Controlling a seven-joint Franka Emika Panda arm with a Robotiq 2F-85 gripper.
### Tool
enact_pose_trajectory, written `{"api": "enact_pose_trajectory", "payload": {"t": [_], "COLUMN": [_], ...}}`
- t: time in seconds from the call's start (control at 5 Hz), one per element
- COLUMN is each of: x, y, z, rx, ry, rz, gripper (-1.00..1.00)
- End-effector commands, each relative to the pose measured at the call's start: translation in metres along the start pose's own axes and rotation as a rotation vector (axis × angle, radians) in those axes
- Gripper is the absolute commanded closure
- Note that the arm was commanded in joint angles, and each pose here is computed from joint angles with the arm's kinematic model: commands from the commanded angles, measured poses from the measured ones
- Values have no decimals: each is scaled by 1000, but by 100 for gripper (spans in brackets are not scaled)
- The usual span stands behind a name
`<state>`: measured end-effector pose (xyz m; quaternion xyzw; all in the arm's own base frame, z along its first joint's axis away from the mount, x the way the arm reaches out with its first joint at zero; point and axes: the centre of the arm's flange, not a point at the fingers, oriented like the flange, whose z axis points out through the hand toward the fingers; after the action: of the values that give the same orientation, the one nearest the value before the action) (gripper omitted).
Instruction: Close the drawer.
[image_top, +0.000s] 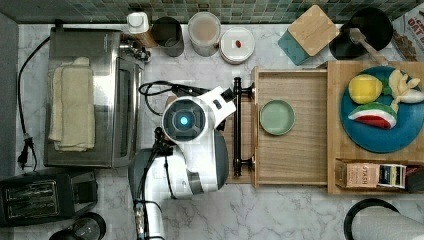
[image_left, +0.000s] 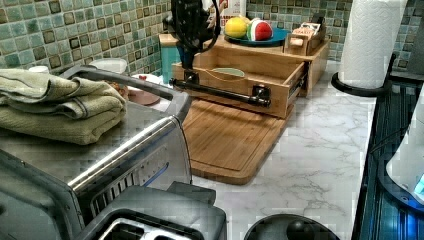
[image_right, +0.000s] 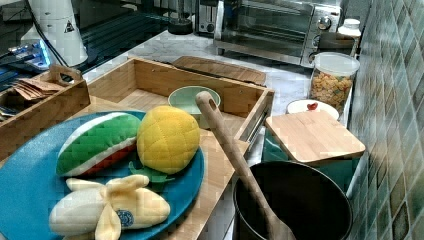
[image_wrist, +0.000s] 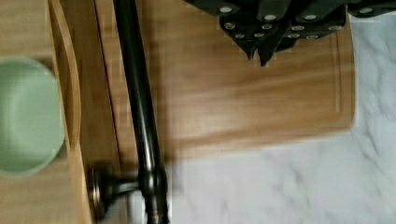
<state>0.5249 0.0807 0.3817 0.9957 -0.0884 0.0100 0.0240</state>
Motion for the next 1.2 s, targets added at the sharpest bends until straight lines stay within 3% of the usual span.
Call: {"api": "enact_pose_trajectory", "payload": {"t": [0.2,0.4,0.6,0.8,1.2], "x": [21,18,22,19,18], "y": [-4,-5,-1,4,22], "z": [33,38,48,67,97], "rx": [-54,-52,-57,-78,-59], "ry": [76,78,33,45,7], "rz": [-30,-28,-23,-35,-63], "gripper": [100,100,100,100,100]}}
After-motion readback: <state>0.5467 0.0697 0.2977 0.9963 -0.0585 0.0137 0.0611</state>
